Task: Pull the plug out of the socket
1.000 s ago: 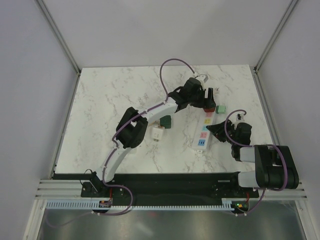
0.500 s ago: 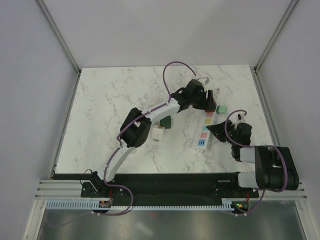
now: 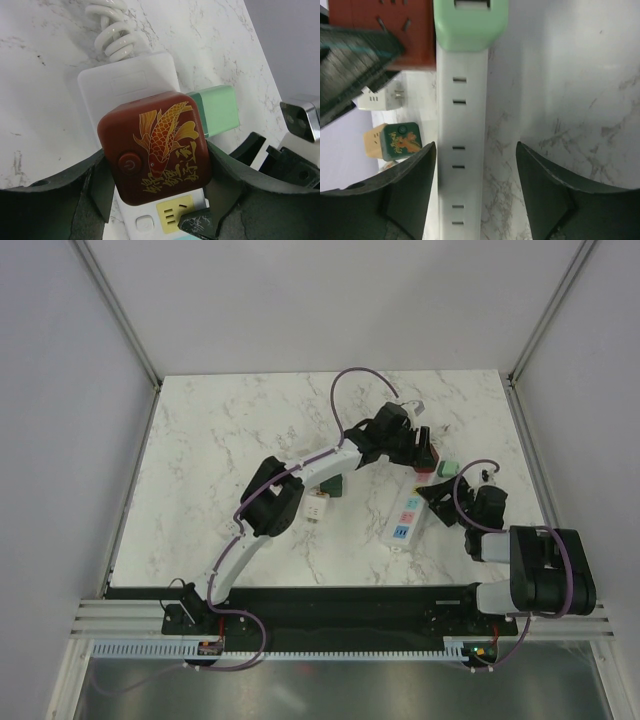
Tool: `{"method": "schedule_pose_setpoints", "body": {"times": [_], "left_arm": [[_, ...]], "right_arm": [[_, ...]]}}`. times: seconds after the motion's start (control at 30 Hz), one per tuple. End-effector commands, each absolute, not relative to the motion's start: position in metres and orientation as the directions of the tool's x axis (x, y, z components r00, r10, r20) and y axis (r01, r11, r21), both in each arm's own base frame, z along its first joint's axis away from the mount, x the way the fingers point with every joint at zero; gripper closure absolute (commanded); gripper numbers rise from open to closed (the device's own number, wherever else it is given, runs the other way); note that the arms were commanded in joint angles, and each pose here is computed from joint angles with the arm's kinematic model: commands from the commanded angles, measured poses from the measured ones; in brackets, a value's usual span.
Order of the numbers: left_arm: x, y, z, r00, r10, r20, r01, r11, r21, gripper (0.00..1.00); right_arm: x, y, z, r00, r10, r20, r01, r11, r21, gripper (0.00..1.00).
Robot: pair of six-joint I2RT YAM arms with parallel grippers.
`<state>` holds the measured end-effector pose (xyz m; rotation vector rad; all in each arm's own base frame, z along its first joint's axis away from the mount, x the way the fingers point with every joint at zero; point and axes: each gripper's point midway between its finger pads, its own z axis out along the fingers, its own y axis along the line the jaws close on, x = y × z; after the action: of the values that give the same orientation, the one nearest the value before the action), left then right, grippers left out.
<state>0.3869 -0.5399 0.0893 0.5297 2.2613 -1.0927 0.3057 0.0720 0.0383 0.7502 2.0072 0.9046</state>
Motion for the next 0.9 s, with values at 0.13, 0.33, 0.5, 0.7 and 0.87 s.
{"method": "schedule_pose_setpoints", "body": {"times": [0.13, 0.33, 0.5, 0.7, 0.87], "left_arm": [[0.360, -0.552, 0.129, -0.765, 0.118, -0.633, 0.599, 0.492, -0.632, 0.98], [0.357, -0.553, 0.135, -0.765, 0.114, -0.634, 0.601, 0.481, -0.639, 0.98], [0.342, -0.563, 0.134, -0.773, 0.097, -0.627, 0.597, 0.446, -0.666, 0.98], [0.329, -0.573, 0.148, -0.811, -0.008, -0.585, 0.549, 0.338, -0.765, 0.98], [0.319, -0.568, 0.160, -0.847, -0.081, -0.526, 0.488, 0.273, -0.829, 0.98]], "right_arm": [[0.335, 0.056, 0.057, -0.424, 0.818, -0.389, 0.202, 0.504, 0.840, 0.27], [0.346, 0.049, 0.053, -0.425, 0.797, -0.429, 0.211, 0.548, 0.810, 0.46], [0.344, 0.042, 0.043, -0.402, 0.786, -0.470, 0.224, 0.582, 0.782, 0.66], [0.344, 0.050, 0.034, -0.427, 0.800, -0.421, 0.228, 0.546, 0.806, 1.00], [0.342, 0.048, 0.027, -0.425, 0.804, -0.416, 0.252, 0.546, 0.799, 1.00]]}}
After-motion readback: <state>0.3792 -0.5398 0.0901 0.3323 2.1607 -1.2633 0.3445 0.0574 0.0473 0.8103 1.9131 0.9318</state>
